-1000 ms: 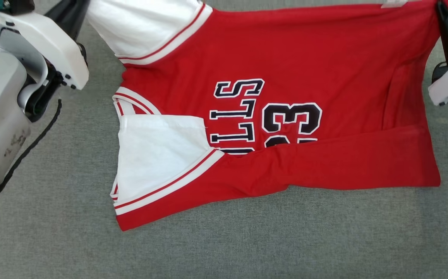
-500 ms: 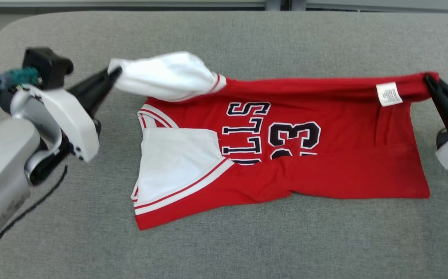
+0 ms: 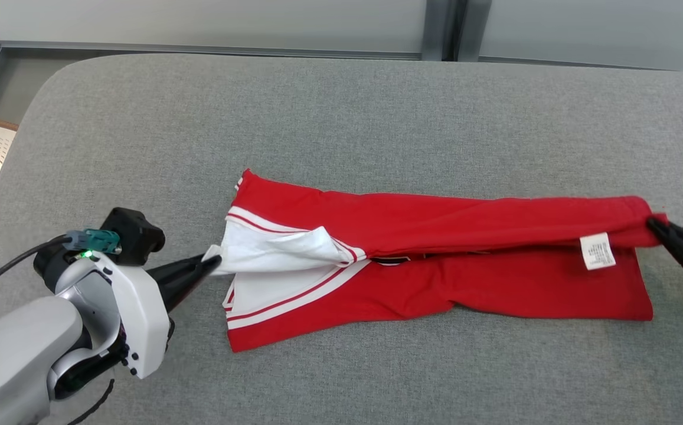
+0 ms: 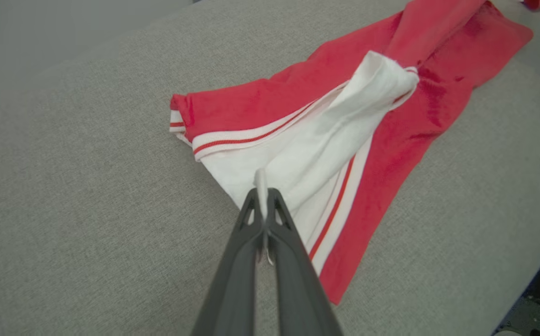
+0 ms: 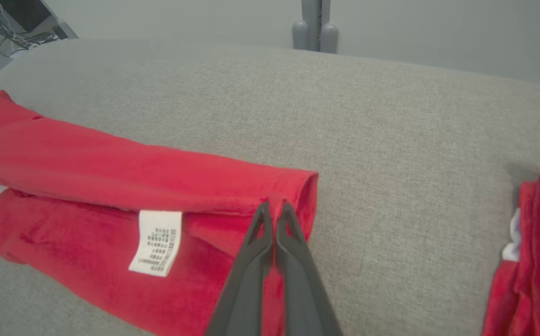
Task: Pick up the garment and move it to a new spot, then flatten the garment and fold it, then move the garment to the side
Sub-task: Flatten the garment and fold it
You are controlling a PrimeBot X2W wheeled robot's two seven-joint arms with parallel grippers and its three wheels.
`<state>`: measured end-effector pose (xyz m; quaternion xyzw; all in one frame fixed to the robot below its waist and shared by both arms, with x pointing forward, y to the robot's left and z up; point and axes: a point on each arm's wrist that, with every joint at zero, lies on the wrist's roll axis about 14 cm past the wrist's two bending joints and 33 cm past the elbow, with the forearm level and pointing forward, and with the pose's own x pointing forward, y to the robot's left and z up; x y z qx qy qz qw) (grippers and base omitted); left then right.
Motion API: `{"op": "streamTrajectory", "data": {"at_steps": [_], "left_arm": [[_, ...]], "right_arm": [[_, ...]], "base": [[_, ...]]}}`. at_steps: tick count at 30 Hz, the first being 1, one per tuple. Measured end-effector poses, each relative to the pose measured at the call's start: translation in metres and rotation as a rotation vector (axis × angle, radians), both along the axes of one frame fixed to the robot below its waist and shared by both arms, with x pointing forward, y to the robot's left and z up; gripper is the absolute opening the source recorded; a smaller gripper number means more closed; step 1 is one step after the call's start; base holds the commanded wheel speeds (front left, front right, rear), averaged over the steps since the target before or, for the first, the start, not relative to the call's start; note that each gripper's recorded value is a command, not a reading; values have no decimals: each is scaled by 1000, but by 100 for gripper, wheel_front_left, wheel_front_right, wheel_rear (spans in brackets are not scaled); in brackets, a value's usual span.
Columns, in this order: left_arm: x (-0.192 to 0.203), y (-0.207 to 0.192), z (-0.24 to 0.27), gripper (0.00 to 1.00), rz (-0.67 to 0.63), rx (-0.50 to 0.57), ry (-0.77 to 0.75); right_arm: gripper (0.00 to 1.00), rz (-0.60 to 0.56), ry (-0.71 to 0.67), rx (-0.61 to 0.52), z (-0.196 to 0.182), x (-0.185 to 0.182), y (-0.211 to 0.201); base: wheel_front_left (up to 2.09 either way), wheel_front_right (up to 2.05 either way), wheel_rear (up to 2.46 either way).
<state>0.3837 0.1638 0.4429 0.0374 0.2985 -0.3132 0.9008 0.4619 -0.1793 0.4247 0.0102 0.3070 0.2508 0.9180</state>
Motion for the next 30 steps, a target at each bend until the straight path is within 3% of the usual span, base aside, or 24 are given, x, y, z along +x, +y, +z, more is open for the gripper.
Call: {"op": "streamTrajectory", "data": {"at_steps": [15, 16, 17, 18, 23, 30], "left_arm": [[-31, -24, -24, 0, -39, -29, 90], [-33, -23, -26, 24, -34, -26, 95], [-35, -22, -28, 67, -32, -25, 100], [-37, -22, -30, 100, -30, -24, 101], [-40, -20, -34, 100, -5, -32, 95], [1, -1, 2, 100, 165, -116, -109]], "right_arm": [[0, 26, 230, -29, -28, -55, -7], [0, 24, 231, -31, -28, -56, -8], [38, 18, 233, -30, -27, -57, -9], [100, 8, 231, -29, -27, -56, -12], [100, -30, 262, -58, -33, -66, -27], [100, -125, 13, 36, 10, -25, -30]], "base": [[0, 0, 0], [0, 0, 0], [0, 0, 0], [0, 0, 0], [0, 0, 0], [0, 0, 0]]}}
